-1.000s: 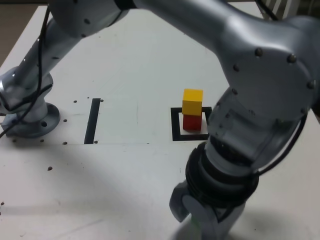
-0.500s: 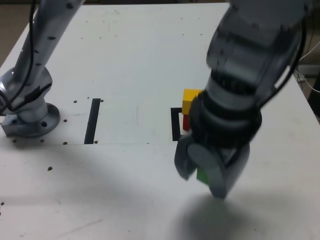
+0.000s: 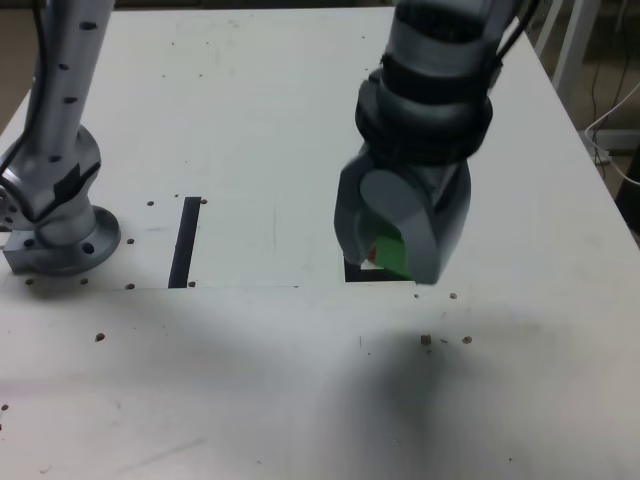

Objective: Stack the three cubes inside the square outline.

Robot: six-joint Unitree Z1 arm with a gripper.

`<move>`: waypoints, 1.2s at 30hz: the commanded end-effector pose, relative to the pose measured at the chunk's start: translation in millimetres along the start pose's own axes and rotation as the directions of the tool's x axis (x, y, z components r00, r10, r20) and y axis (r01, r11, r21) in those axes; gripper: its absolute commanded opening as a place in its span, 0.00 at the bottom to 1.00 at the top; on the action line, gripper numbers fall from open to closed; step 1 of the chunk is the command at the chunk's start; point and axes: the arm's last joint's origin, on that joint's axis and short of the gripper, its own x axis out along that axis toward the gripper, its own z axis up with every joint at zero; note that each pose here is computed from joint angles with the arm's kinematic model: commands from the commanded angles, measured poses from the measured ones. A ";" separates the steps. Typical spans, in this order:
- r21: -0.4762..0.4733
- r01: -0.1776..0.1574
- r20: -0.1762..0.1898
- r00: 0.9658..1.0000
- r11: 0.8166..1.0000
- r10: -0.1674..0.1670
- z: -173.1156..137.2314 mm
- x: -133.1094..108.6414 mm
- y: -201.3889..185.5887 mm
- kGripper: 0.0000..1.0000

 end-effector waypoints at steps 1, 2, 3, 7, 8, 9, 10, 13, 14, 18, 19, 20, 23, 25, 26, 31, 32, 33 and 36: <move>-0.012 0.002 -0.018 1.000 1.000 -0.002 -10.5 -4.8 6.7 0.28; -0.022 0.003 -0.017 1.000 1.000 -0.003 -14.8 -6.3 11.5 0.28; -0.029 0.004 -0.016 1.000 1.000 -0.004 -18.0 -7.4 15.1 0.28; -0.057 0.009 -0.011 1.000 0.998 -0.009 -30.4 -11.4 29.7 0.28; -0.064 0.011 -0.010 1.000 0.998 -0.011 -33.1 -12.2 33.3 0.28; -0.071 0.012 -0.009 1.000 0.997 -0.013 -35.7 -12.9 36.9 0.28; -0.077 0.014 -0.008 1.000 0.997 -0.015 -38.1 -13.5 40.6 0.28; -0.097 0.022 -0.005 1.000 0.995 -0.022 -45.0 -14.9 51.0 0.28; -0.104 0.025 -0.004 1.000 0.994 -0.025 -47.1 -15.3 54.1 0.28; -0.138 0.044 0.003 0.999 0.989 -0.044 -54.0 -16.2 66.3 0.28; -0.148 0.050 0.004 0.999 0.988 -0.050 -55.2 -16.0 69.4 0.28; -0.159 0.057 0.005 0.998 0.986 -0.057 -56.2 -15.6 72.5 0.28; -0.197 0.081 0.009 0.997 0.977 -0.081 -58.6 -13.5 82.5 0.28; -0.218 0.093 0.009 0.996 0.972 -0.094 -59.6 -11.7 88.0 0.28; -0.227 0.100 0.009 0.995 0.969 -0.100 -60.1 -10.5 90.5 0.28; -0.263 0.124 0.003 0.992 0.957 -0.128 -61.1 -3.7 102.2 0.28; -0.268 0.127 0.002 0.991 0.955 -0.131 -61.3 -2.5 104.0 0.28; -0.272 0.129 0.000 0.991 0.954 -0.134 -61.4 -1.4 105.7 0.28; -0.279 0.134 -0.003 0.990 0.951 -0.140 -61.4 1.5 109.1 0.28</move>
